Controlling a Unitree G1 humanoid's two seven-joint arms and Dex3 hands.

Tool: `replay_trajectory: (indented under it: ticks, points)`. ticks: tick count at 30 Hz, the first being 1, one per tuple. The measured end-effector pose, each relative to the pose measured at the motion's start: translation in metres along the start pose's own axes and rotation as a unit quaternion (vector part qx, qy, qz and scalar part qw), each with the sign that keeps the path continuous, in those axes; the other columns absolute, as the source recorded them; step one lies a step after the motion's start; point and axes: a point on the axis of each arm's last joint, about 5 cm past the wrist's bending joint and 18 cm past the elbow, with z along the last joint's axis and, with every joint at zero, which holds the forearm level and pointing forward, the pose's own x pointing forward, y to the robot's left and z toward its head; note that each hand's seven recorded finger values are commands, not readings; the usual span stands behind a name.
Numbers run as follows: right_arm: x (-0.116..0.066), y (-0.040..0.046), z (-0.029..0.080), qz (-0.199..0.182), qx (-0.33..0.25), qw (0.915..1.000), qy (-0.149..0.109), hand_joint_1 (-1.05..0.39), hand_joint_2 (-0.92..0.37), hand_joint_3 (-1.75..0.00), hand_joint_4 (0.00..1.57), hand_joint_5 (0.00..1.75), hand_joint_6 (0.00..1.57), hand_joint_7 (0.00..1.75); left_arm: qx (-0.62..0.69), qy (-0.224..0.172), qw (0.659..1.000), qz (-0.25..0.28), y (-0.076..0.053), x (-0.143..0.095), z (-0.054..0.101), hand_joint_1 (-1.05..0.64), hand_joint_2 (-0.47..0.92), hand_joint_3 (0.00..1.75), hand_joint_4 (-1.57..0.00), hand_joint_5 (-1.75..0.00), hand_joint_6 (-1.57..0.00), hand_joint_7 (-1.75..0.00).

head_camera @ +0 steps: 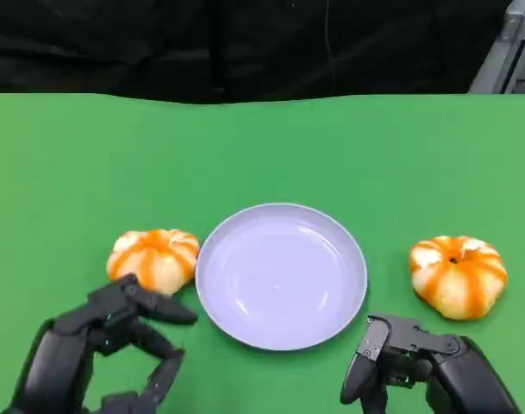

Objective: Grasp the bread from the table and place it into the plate.

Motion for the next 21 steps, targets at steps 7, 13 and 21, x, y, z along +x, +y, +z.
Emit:
replay_trajectory:
  ticks: [7,13,21]
  points:
    - [0.000,0.0001,-0.001,0.000,0.000,1.0000,0.000,0.16,-0.30,-1.48,0.89,1.67,0.77,1.45,0.184,0.040,0.981,-0.034,0.006,0.026,0.012,-0.47,0.92,0.10,-0.33,-0.79,-0.43,-0.24]
    - [-0.001,0.0004,-0.001,0.000,0.000,1.0000,0.000,0.15,-0.30,-1.48,0.89,1.67,0.77,1.45,0.336,0.036,0.940,-0.053,0.004,0.051,0.013,-0.52,0.92,0.09,-0.23,-0.71,-0.41,-0.16]
    - [-0.001,0.0007,-0.001,-0.001,0.000,1.0000,-0.003,0.16,-0.30,-1.48,0.90,1.67,0.77,1.45,0.422,0.044,0.902,-0.081,-0.003,0.068,0.011,-0.59,0.92,0.10,-0.06,-0.62,-0.31,-0.08]
